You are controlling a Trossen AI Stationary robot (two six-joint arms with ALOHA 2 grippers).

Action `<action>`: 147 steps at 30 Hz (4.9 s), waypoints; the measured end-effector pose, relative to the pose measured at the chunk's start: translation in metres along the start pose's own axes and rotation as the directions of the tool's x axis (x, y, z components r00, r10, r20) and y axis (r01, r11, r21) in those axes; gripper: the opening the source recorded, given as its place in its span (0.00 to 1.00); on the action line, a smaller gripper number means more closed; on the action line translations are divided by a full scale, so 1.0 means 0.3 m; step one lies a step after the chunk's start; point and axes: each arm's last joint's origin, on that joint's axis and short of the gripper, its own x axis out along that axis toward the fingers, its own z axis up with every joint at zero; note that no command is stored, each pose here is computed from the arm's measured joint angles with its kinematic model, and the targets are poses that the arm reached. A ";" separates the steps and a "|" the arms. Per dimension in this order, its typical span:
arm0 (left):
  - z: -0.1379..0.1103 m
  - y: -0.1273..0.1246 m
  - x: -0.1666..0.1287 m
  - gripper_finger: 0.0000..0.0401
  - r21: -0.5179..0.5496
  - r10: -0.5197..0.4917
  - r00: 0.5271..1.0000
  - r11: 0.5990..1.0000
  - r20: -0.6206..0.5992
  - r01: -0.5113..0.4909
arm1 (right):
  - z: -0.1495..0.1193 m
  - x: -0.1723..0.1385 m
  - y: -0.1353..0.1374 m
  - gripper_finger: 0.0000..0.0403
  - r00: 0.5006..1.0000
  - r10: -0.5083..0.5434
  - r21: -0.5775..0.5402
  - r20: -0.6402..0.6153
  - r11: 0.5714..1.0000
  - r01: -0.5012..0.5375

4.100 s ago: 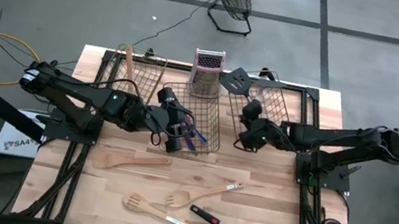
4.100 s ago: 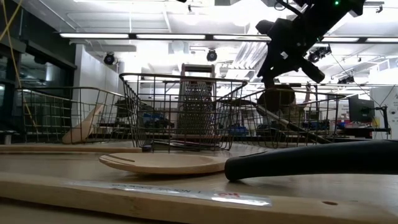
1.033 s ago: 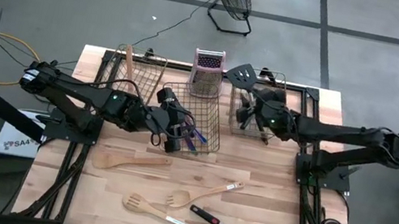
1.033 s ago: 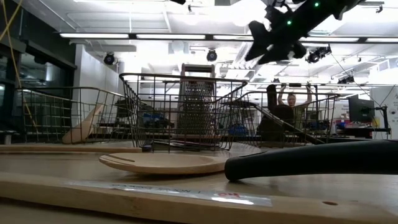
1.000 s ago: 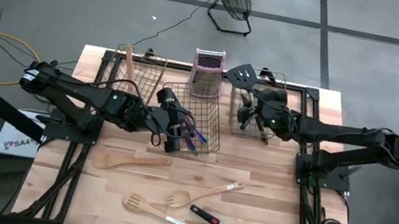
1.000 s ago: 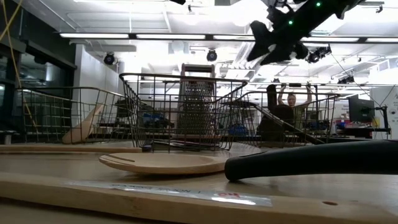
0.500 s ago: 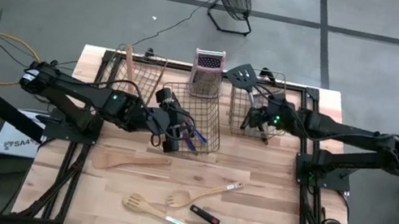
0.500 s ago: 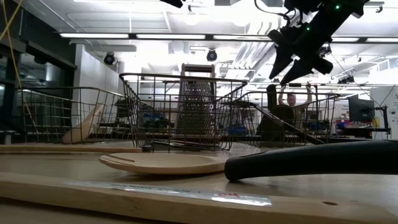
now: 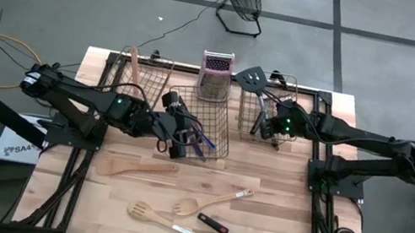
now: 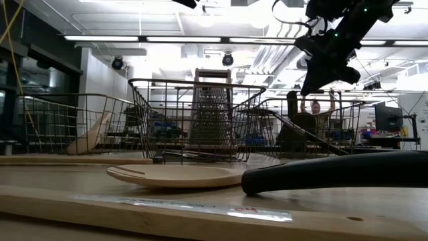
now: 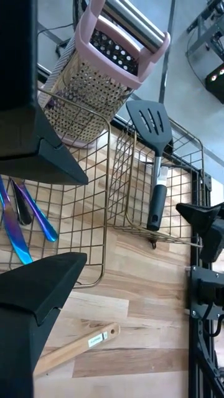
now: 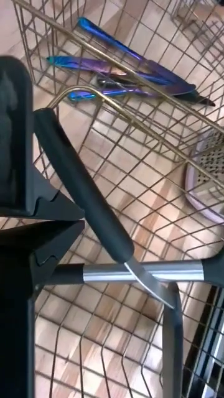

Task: Pick & Place Kitchen Items
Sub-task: Put the left black spatula into the right wire basket, then put the top brown serving spoon into the left wire basket

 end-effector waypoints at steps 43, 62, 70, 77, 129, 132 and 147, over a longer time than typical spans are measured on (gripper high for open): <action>-0.013 0.003 0.000 0.46 0.000 0.008 0.999 1.000 -0.036 -0.008 | 0.055 0.068 0.005 0.00 0.995 0.071 0.115 0.064 0.990 -0.078; -0.100 0.029 -0.018 0.46 -0.027 -0.067 0.986 0.998 -0.153 0.064 | -0.013 -0.088 0.046 0.00 0.971 0.235 0.021 0.038 0.971 -0.236; -0.250 0.082 -0.069 0.46 -0.213 -0.151 0.965 0.971 -0.215 0.105 | -0.046 -0.139 0.076 0.01 0.947 0.319 -0.031 0.030 0.948 -0.318; -0.400 0.113 -0.086 0.46 -0.321 -0.208 0.933 0.941 -0.293 0.110 | -0.065 -0.189 0.084 0.01 0.926 0.376 -0.072 0.042 0.925 -0.372; -0.554 0.092 -0.064 0.46 -0.494 -0.409 0.773 0.858 -0.485 0.143 | -0.340 -0.280 -0.099 0.00 0.521 0.667 -0.223 0.533 0.704 -0.674; -0.554 0.092 -0.064 0.46 -0.506 -0.409 0.774 0.852 -0.484 0.134 | -0.340 -0.273 -0.118 0.00 0.534 0.667 -0.239 0.519 0.714 -0.659; -0.551 0.094 -0.062 0.46 -0.556 -0.382 0.795 0.828 -0.472 0.067 | -0.304 -0.225 -0.129 0.00 0.515 0.693 -0.326 0.505 0.705 -0.630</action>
